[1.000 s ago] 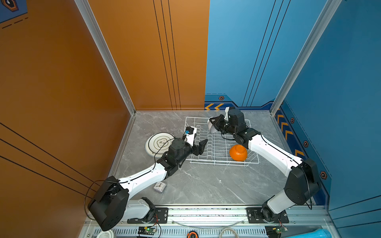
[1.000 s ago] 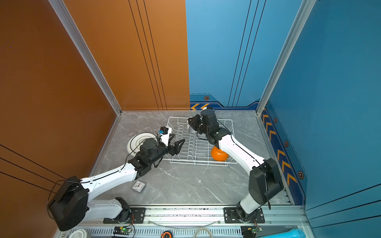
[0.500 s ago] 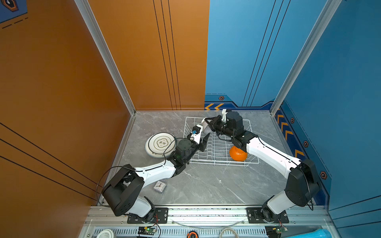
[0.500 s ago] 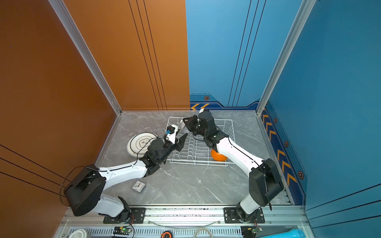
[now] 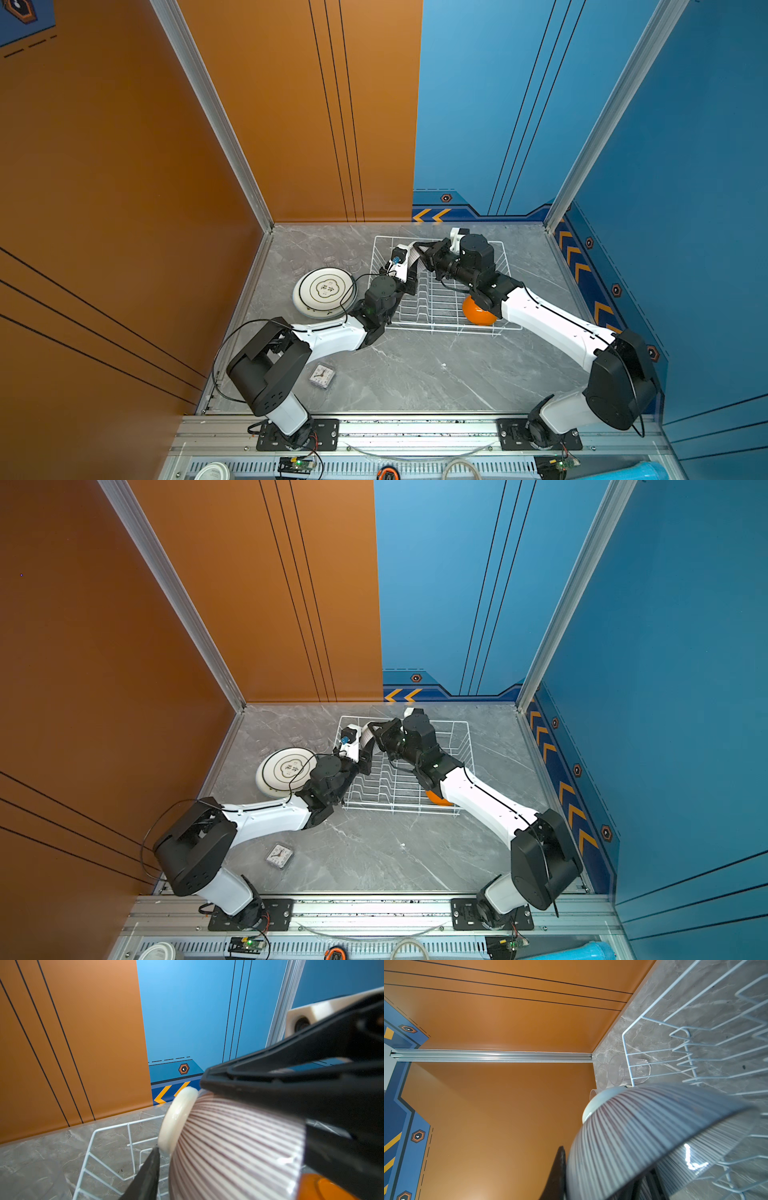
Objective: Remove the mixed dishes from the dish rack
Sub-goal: 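Grasp the striped bowl rim with the left gripper beside the right gripper, then carry the bowl with the left gripper toward the plates while right withdraws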
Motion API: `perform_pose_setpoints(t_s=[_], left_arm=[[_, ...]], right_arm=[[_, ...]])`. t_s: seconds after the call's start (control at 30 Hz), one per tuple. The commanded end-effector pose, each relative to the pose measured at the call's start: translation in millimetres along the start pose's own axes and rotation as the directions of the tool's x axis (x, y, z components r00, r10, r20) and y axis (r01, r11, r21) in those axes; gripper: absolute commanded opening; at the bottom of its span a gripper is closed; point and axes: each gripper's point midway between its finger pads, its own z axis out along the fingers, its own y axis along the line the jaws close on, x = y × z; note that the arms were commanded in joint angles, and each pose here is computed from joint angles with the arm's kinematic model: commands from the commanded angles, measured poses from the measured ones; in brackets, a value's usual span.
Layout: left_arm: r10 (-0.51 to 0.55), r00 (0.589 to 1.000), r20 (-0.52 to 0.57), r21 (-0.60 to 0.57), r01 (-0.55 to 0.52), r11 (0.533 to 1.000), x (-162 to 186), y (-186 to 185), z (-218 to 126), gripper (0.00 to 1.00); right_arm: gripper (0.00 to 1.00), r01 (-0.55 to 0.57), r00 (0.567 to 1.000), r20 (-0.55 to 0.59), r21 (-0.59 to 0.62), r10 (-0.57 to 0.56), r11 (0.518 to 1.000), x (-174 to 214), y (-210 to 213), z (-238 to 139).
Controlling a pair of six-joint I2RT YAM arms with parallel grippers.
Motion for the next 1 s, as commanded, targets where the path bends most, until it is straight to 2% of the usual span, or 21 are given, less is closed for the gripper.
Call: perform_pose_setpoints(t_s=[0.0, 0.1, 0.23, 0.37, 0.57, 0.67, 0.87, 0.97], left_arm=[[-0.044, 0.997, 0.063, -0.065, 0.048, 0.997, -19, 8, 4, 0.29], [-0.043, 0.996, 0.073, -0.080, 0.049, 0.996, -21, 11, 3, 0.22], [-0.045, 0.996, 0.079, -0.088, 0.052, 0.995, -23, 12, 2, 0.19], [-0.047, 0.996, 0.080, -0.098, 0.054, 0.994, -23, 14, 1, 0.00], [-0.020, 0.997, 0.074, -0.116, 0.029, 0.993, -22, 17, 0, 0.00], [-0.018, 0.997, 0.074, -0.127, 0.028, 0.991, -23, 20, -1, 0.00], [-0.023, 0.998, 0.057, -0.144, 0.032, 0.989, -23, 27, 3, 0.00], [-0.038, 0.998, 0.043, -0.155, 0.044, 0.987, -28, 34, 4, 0.00]], right_arm=[[0.00, -0.013, 1.000, 0.009, -0.095, 0.014, 0.995, 1, 27, -10], [0.00, -0.032, 0.999, 0.020, -0.102, 0.034, 0.994, -1, 25, -9], [0.00, -0.046, 0.998, 0.027, -0.100, 0.049, 0.994, -4, 22, -8], [0.03, -0.062, 0.998, 0.025, -0.109, 0.065, 0.992, -5, 21, -6], [0.19, -0.089, 0.995, 0.041, -0.129, 0.095, 0.988, -19, 17, -9], [0.31, -0.090, 0.993, 0.066, -0.136, 0.100, 0.987, -35, 15, -18], [0.42, -0.050, 0.993, 0.097, -0.139, 0.064, 0.989, -50, 21, -31], [0.43, -0.031, 0.992, 0.113, -0.141, 0.047, 0.990, -57, 23, -40]])
